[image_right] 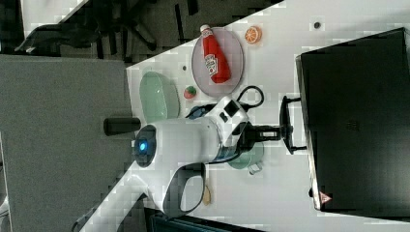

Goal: Flap open oven.

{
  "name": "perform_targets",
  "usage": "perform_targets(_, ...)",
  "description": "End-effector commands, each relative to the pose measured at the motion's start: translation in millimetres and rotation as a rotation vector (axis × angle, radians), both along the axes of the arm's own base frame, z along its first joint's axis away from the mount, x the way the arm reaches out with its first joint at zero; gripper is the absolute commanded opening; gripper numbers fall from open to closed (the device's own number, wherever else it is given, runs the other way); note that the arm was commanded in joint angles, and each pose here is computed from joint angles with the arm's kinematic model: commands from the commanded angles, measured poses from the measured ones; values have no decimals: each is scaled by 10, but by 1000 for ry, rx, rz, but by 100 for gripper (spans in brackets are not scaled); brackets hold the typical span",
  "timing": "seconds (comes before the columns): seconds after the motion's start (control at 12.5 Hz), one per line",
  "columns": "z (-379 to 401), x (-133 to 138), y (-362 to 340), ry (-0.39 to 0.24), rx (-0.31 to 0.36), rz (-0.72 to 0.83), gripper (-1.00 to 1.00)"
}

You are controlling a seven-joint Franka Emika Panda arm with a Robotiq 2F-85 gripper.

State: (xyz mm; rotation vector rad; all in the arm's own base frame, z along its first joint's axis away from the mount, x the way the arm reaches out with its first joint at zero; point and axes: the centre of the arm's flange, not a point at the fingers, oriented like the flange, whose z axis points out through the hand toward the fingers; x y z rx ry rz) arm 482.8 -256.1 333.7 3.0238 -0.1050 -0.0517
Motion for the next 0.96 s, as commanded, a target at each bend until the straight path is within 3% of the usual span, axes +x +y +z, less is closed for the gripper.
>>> perform_targets(0.08, 1, 38, -127, -24, -23, 37, -65)
perform_targets(0.56, -248, 140, 101, 6, -40, 52, -65)
perform_targets(0.96, -367, 278, 570, 65, -202, 95, -65)
